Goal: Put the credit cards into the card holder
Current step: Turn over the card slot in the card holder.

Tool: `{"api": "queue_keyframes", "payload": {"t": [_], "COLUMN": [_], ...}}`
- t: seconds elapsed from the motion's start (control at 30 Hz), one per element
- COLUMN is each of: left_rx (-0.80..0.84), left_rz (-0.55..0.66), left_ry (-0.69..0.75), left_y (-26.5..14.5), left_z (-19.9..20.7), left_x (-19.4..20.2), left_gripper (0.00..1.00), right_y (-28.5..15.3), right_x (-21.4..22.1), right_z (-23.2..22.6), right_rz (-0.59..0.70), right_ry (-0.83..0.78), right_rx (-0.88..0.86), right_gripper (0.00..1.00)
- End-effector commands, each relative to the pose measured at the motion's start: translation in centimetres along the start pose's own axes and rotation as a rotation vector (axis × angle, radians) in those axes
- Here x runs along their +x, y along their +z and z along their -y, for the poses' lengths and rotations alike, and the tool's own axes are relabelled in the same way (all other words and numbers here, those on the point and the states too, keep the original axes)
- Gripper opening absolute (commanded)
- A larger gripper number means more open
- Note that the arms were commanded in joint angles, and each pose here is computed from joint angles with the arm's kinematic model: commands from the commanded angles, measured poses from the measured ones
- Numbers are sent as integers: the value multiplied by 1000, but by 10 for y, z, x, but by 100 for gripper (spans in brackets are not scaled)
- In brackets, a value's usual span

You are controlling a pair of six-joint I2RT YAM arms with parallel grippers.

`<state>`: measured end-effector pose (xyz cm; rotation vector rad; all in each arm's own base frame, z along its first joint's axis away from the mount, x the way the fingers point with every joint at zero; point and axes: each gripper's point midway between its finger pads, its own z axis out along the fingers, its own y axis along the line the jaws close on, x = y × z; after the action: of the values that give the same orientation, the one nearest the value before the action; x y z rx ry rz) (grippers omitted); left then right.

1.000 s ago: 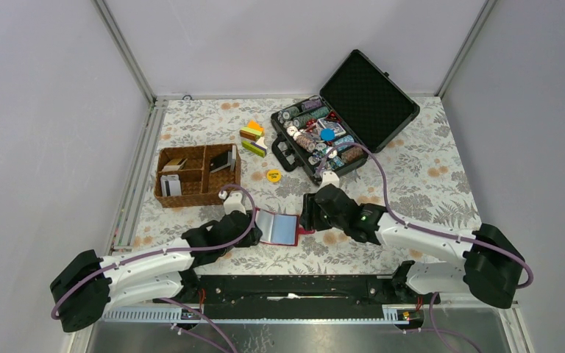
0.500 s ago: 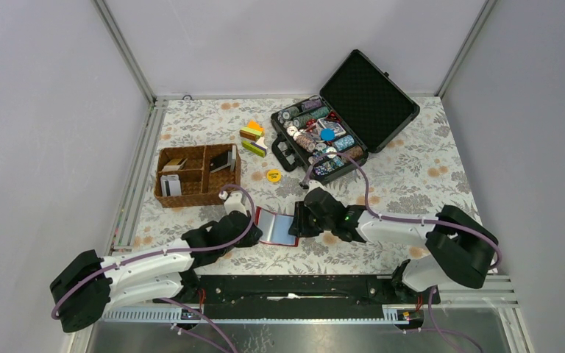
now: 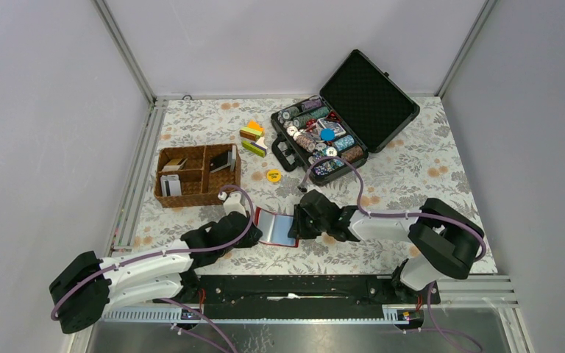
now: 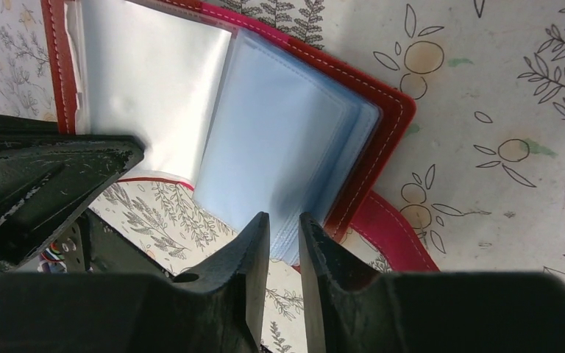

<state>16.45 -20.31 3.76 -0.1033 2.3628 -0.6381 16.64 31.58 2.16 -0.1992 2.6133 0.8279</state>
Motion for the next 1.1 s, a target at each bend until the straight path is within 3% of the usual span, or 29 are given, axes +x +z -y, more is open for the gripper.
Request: {"api": "queue_keyframes", "payload": {"t": [0.0,0.63,0.83,0.97,1.07], "left_rx": [35,94,147,129,120], "left_rz": [2,-44,-44,-42,-31], "left_ry": [-13,-30,-57,-57,-53], "left_y": [-1,1,2,1,-4], "left_z": [6,12,22,19,15], "left_x": [0,14,15,13,12], "left_gripper": [0,0,0,15,32], "right_y": [6,9,10,14,13], "right_x": [-3,-27,-33,-32,-36], "right_z": [4,-66,-73,-76,-81], "right_rz": [24,68,81,70,78], "right_ry": [19,0,-26,-28,-32], "right_rx": [27,-280,-295,-310,-321], "right_gripper": [29,32,34,34,34]}}
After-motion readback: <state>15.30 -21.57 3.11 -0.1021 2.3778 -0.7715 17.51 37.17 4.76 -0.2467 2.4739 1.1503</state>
